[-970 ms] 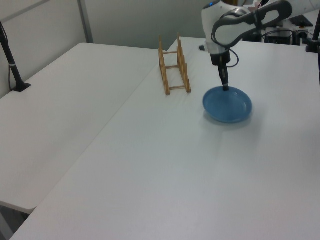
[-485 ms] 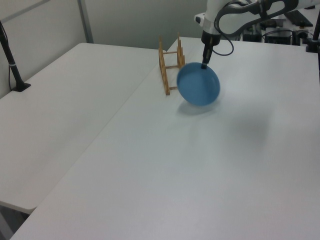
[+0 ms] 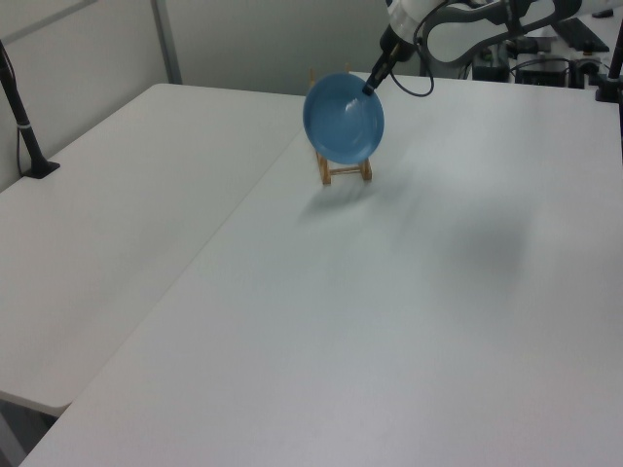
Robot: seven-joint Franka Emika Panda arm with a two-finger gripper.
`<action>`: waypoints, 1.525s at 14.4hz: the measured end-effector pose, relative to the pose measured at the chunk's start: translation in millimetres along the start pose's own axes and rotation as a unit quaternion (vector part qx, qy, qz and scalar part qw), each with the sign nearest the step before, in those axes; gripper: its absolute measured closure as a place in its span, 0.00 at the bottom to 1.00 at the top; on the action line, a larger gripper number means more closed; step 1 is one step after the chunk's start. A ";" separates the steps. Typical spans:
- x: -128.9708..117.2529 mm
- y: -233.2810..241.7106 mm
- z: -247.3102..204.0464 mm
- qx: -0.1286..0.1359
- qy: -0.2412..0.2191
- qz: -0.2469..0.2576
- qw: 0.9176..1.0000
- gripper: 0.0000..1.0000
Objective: Place plate in plate rack
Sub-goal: 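Lift the plate by its rim and tilt it upright over the rack, then lower the upright plate into a slot between the rack's pegs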
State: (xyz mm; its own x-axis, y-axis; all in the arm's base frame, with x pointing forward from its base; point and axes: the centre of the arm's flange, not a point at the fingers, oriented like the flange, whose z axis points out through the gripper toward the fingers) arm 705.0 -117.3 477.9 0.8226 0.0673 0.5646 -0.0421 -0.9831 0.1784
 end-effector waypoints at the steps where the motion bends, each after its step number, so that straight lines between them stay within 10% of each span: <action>1: 0.8 8.4 -2.3 -0.006 0.007 0.030 1.000 0.95; 7: 11.8 46.4 -29.8 -0.047 0.037 0.122 0.991 0.95; 14: 16.3 65.6 -43.1 -0.177 0.066 0.113 0.975 0.95; 22: 18.2 66.3 -22.0 -0.226 0.073 0.105 0.966 0.95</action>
State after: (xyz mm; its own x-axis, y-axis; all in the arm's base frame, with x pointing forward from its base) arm 704.7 -177.5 517.7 0.6812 -0.0695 0.7288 -0.4700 -0.8047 0.3626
